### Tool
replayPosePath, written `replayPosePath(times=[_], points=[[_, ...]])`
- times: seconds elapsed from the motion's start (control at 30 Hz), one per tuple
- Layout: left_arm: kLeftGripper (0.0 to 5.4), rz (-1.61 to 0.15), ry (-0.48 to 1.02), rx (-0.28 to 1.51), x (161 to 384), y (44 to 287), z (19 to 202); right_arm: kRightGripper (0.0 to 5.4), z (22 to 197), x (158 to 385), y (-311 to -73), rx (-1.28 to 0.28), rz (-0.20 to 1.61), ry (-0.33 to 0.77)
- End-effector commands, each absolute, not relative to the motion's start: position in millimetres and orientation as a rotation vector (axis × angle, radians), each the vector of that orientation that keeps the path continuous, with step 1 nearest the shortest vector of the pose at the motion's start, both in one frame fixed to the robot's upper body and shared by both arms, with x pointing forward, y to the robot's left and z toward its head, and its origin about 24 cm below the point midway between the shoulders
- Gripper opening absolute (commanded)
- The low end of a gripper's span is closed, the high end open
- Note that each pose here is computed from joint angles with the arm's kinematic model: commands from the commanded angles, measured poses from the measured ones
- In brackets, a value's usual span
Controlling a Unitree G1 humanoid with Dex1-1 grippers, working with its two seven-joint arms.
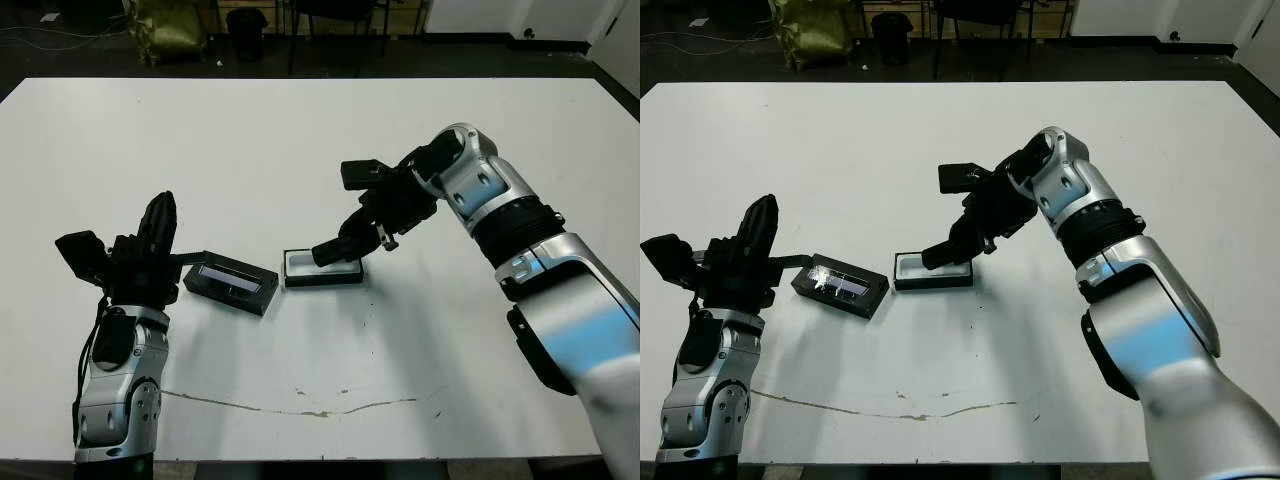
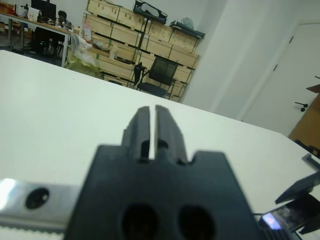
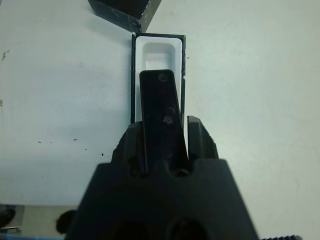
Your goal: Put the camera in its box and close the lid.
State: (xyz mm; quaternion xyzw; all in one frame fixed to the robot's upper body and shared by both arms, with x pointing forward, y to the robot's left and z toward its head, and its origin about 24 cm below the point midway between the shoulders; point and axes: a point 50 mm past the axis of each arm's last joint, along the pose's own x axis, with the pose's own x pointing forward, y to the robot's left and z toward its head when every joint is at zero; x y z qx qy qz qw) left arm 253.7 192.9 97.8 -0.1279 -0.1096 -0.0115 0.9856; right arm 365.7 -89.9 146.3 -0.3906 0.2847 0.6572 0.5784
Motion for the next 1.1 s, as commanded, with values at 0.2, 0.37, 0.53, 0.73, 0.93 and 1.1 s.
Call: replayPosePath(times=[0.2,0.37,0.53,0.73,0.93,1.1], points=[[0.00,-0.025,-0.193,-0.262,252.8,194.0,93.7,0.70,142.4,364.7,-89.2,-0.918,1.556,0.686],[0.00,-0.030,-0.200,-0.259,253.5,194.2,92.9,0.70,140.3,364.4,-87.4,-0.918,1.552,0.695],[0.00,-0.022,-0.191,-0.253,252.6,194.0,92.9,0.70,139.0,363.7,-85.3,-0.924,1.565,0.687],[0.00,-0.033,-0.195,-0.268,252.5,194.3,91.5,0.70,138.4,363.0,-81.2,-0.912,1.579,0.690],[0.00,-0.023,-0.188,-0.259,251.6,194.0,90.9,0.69,137.8,362.1,-76.4,-0.932,1.602,0.655],[0.00,-0.028,-0.190,-0.261,250.9,194.6,91.0,0.69,136.3,362.2,-74.7,-0.909,1.598,0.675]])
